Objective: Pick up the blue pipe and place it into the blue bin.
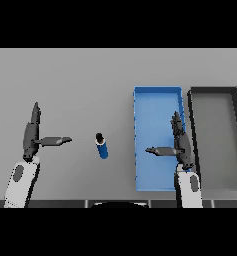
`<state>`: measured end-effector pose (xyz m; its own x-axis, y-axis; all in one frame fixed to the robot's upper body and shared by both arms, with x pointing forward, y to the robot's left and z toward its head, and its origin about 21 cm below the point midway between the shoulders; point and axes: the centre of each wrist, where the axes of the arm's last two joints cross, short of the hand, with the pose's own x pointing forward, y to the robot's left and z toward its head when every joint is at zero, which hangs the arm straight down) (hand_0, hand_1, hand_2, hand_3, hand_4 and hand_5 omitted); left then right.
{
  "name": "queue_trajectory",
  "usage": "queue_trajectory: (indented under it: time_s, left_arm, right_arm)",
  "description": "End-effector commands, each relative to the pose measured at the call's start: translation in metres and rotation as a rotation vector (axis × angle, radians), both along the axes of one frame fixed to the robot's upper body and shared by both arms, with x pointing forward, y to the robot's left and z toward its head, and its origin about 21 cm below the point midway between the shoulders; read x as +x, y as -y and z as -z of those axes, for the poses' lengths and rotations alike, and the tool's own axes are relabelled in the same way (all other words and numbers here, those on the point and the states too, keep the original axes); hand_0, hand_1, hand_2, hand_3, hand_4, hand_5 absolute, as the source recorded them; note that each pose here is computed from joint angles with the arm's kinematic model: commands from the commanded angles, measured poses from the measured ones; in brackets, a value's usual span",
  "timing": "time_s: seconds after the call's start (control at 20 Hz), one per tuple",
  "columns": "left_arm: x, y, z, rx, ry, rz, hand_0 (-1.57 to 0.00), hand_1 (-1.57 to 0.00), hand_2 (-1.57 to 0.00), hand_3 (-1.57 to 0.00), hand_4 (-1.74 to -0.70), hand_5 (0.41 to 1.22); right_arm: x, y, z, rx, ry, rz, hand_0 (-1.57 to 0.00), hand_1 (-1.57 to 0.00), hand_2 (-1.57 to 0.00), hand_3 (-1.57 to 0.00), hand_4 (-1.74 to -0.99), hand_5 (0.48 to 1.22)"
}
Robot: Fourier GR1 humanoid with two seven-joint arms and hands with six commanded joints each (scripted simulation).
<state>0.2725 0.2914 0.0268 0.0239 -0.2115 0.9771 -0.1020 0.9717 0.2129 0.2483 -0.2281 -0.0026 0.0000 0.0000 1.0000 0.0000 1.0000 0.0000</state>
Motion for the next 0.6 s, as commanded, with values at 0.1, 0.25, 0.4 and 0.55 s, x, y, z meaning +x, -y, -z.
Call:
queue_trajectory:
  time_s: [0.1,0.25,0.4,0.55]
  left_arm:
    - [0.002,0.000,-0.001,0.000,0.005,0.000,0.00,0.00,0.00,0.00,-0.97,0.593]
    - [0.003,0.004,0.000,0.001,0.010,0.007,0.00,0.00,0.00,0.00,-0.97,0.593]
    - [-0.009,-0.030,0.005,0.146,-0.008,0.237,0.00,0.00,0.00,0.00,-0.96,0.590]
    - [-0.009,-0.036,0.007,0.169,-0.010,0.301,0.00,0.00,0.00,0.00,-0.96,0.595]
  right_arm:
    - [0.003,0.000,-0.001,0.000,-0.003,0.001,0.00,0.00,0.00,0.00,-1.205,0.629]
    - [0.006,-0.001,-0.001,0.001,-0.005,-0.007,0.00,0.00,0.00,0.00,-1.205,0.629]
    - [-0.017,0.018,-0.011,-0.266,0.148,-0.074,0.00,0.00,0.00,0.00,-1.197,0.627]
    - [-0.020,0.016,-0.013,-0.306,0.128,-0.095,0.00,0.00,0.00,0.00,-1.196,0.623]
